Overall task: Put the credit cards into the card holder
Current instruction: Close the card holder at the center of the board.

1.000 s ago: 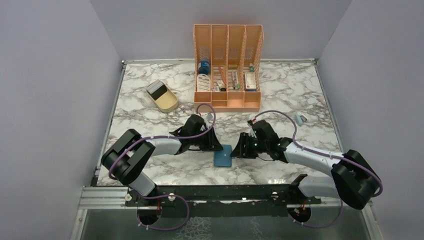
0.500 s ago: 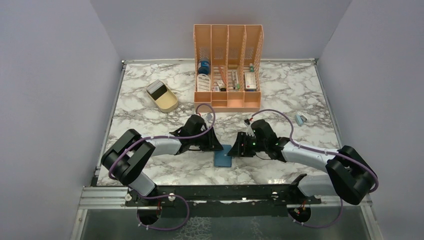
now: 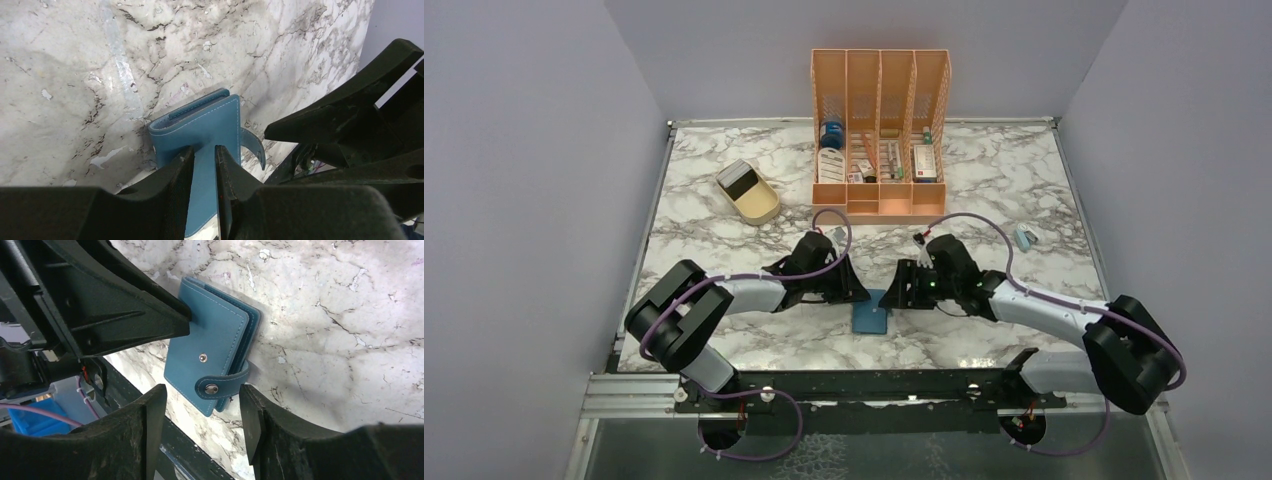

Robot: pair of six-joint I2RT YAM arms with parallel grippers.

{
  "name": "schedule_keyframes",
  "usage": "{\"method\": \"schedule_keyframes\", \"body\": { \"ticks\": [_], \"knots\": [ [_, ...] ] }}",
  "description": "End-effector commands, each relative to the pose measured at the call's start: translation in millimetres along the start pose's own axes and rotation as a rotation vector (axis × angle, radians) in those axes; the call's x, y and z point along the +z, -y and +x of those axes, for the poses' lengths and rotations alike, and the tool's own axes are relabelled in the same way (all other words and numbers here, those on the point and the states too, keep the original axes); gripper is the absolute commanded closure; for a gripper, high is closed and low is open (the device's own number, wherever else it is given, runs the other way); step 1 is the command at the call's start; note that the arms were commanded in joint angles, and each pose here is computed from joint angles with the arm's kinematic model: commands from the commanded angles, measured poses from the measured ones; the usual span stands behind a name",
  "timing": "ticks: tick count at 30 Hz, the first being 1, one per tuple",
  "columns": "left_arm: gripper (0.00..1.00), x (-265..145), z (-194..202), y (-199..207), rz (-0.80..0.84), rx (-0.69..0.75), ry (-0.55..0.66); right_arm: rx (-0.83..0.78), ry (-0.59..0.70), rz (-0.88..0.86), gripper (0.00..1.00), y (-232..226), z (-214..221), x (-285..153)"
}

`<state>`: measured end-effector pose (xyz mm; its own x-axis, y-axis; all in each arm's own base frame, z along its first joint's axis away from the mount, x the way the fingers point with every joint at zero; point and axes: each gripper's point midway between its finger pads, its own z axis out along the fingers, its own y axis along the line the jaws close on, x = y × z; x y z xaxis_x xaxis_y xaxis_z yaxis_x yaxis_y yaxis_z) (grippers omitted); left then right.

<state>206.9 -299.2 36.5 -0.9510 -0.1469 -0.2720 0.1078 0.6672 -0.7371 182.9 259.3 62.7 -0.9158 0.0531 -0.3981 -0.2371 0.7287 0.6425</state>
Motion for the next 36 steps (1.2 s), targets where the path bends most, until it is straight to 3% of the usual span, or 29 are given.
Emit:
{"method": "schedule_keyframes", "body": {
  "ticks": [1, 15, 22, 28, 36],
  "knots": [
    [0.74, -0.7, 13.9, -39.7, -0.152, -0.038, 0.006, 0.004, -0.001, -0.002, 0.44, 0.2, -2.4, 5.5],
    [0.74, 0.2, 14.9, -40.1, -0.156, -0.053, 0.007, -0.031, -0.056, -0.180, 0.49, -27.8, 1.5, 16.0],
    [0.74, -0.1, 15.7, -40.8, -0.157, -0.053, 0.006, -0.012, -0.074, -0.087, 0.59, -8.4, 9.7, 15.8],
    [0.74, -2.0, 15.3, -40.9, -0.159, -0.058, 0.014, 0.002, -0.044, -0.009, 0.60, -1.2, 5.3, 3.7],
    [0.74, -2.3, 15.6, -40.9, -0.160, -0.066, 0.016, 0.031, -0.046, -0.041, 0.73, -3.1, 8.7, 8.5]
  ]
}}
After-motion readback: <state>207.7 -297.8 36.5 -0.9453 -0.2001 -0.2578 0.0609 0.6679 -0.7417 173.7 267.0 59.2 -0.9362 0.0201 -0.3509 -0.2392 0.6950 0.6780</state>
